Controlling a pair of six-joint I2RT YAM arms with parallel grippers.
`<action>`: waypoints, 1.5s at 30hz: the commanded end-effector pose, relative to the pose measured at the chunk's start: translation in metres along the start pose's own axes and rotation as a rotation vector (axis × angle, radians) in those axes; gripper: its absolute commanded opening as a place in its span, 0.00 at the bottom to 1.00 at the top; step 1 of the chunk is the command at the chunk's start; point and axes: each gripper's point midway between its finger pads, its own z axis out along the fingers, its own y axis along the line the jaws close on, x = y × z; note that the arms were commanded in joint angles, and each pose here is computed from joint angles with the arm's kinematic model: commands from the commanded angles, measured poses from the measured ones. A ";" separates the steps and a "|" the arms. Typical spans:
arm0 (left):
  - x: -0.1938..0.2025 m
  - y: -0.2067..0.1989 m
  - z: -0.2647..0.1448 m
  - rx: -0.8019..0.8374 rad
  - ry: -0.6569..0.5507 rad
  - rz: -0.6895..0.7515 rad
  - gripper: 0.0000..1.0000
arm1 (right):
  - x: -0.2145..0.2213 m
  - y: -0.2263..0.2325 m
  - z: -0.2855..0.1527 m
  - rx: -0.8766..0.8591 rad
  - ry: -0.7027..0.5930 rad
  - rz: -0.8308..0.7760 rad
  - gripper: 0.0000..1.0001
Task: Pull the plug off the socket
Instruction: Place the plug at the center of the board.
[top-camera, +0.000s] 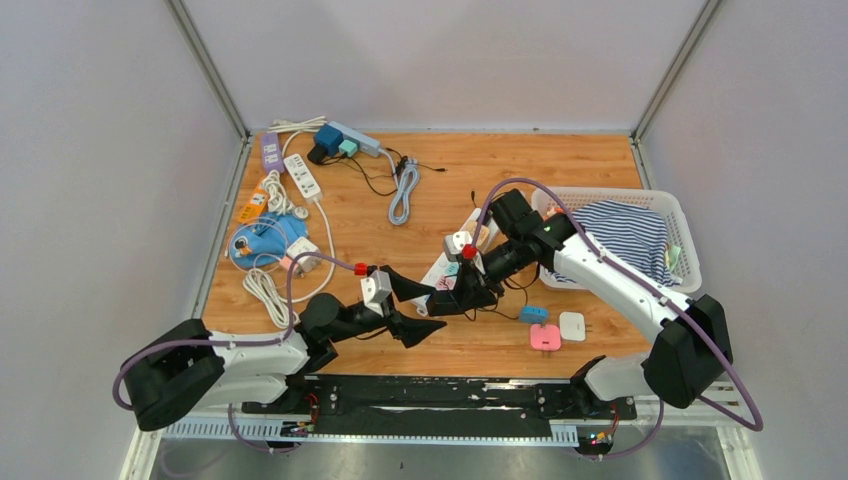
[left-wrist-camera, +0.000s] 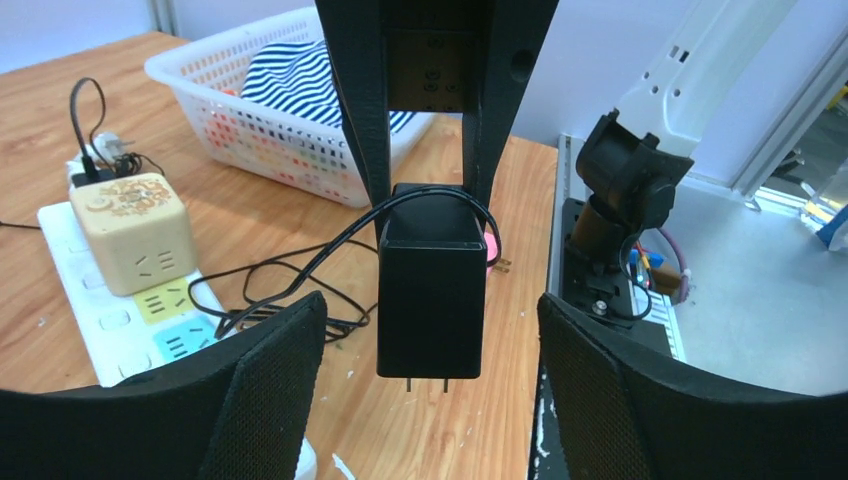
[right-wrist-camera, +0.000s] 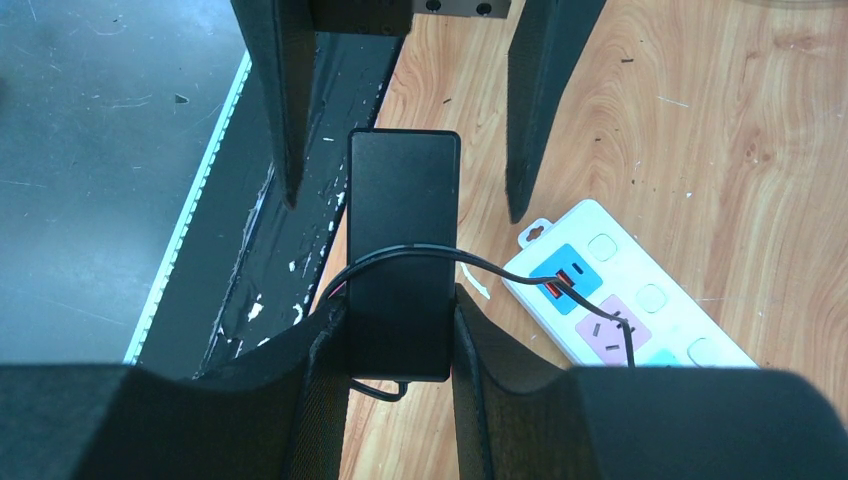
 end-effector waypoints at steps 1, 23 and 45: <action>-0.014 -0.008 0.010 0.058 -0.056 -0.023 0.72 | -0.006 0.002 0.001 -0.014 0.002 -0.023 0.00; -0.007 -0.010 0.014 0.093 -0.046 -0.086 0.00 | -0.001 -0.002 0.003 -0.012 0.016 -0.003 0.00; -0.025 0.019 -0.033 -0.204 0.018 -0.227 0.00 | -0.023 -0.022 -0.061 0.223 -0.072 0.005 0.80</action>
